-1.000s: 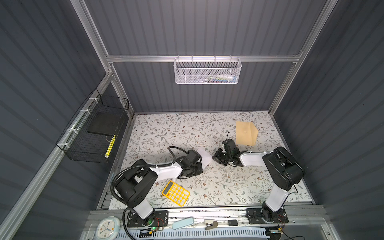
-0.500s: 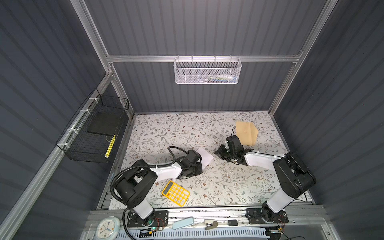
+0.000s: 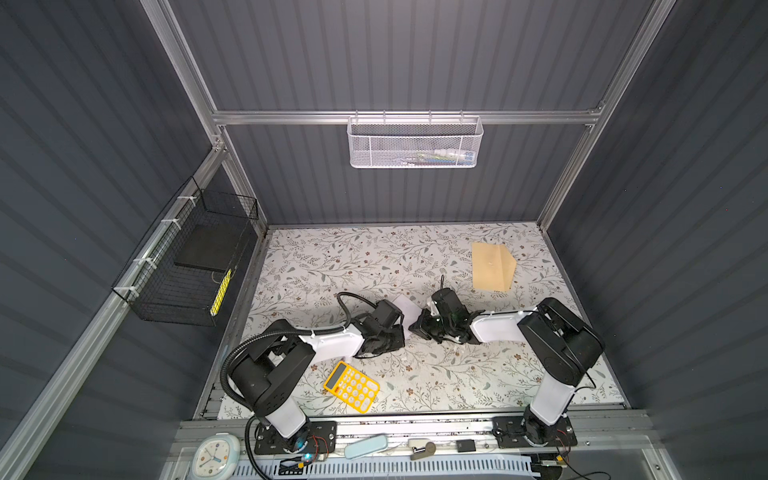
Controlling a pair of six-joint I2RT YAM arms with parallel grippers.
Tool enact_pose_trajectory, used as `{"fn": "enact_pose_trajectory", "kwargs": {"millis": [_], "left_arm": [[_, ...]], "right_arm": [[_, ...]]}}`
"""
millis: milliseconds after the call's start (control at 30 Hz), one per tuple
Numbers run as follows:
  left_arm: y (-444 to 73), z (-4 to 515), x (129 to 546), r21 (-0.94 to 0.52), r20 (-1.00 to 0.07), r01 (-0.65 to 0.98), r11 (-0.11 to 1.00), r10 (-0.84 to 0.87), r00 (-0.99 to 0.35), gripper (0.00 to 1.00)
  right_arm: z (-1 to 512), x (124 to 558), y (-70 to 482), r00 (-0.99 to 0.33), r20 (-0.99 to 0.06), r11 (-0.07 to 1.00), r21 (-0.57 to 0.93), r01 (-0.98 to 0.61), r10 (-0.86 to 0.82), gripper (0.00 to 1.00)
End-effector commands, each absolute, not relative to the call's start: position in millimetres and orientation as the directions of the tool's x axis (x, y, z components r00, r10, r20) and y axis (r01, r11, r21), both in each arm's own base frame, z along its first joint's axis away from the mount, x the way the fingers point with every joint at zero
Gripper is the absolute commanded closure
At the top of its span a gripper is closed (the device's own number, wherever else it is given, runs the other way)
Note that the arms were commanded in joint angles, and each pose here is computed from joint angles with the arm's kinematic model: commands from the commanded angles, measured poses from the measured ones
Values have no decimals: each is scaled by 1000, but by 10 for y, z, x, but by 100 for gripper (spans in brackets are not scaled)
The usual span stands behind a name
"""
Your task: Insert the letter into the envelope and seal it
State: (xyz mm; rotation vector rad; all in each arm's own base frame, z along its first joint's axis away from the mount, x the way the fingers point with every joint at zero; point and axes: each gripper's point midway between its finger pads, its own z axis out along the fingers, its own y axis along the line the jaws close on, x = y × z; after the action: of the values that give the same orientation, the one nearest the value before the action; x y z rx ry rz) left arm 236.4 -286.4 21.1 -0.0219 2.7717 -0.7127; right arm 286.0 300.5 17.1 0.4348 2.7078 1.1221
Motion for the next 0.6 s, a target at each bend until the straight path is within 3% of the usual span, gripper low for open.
{"fn": "enact_pose_trajectory", "kwargs": {"millis": [0,567], "left_arm": [[-2555,-111,2001,-365,-145,26,931,-29,-989,100],[-2287,-139,1765,-301,-100,5,954,-27,-995,100]], "right_arm": [[37,2856,2831,-925,-70,725,644,244,374,100],[-99,2849,2670,-914,-87,777,563,282,396,100]]}}
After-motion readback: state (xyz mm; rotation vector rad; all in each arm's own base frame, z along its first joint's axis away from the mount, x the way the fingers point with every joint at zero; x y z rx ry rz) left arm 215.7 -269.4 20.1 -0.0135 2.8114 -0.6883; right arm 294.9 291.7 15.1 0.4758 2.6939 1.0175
